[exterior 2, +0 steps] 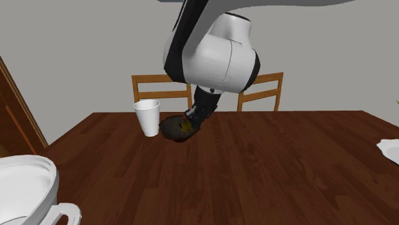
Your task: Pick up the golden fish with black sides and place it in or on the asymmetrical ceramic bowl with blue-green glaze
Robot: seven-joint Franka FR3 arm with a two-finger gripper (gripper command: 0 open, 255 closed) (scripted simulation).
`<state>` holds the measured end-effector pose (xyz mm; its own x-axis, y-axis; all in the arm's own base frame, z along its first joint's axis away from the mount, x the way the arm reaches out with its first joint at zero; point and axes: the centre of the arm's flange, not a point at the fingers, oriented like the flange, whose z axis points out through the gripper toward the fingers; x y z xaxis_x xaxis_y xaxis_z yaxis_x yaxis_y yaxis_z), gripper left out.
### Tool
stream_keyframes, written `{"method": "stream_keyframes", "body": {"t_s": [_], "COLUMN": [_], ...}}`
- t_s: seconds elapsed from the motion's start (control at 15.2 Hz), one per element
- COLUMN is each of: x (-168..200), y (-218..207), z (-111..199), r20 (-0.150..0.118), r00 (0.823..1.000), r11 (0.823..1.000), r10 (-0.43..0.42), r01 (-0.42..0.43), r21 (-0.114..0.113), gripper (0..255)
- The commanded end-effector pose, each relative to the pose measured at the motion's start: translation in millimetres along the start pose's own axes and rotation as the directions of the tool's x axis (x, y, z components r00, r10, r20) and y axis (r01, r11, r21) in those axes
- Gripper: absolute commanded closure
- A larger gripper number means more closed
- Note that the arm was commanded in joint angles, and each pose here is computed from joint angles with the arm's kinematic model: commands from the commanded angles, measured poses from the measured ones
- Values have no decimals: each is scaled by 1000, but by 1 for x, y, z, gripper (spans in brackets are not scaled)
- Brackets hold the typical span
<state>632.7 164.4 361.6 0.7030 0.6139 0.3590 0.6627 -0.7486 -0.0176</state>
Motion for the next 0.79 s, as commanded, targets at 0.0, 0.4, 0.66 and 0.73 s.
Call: {"method": "stream_keyframes", "body": {"t_s": [0.0,0.4,0.66,0.73], "x": [25,101,93,92], "y": [8,33,33,34], "z": [11,45,64,69], "r20": [0,0,0,0], "r00": [1000,1000,1000,1000], "r11": [1000,1000,1000,1000], "r10": [0,0,0,0], "r01": [0,0,0,0], "r21": [0,0,0,0], "gripper": [255,255,255,255]}}
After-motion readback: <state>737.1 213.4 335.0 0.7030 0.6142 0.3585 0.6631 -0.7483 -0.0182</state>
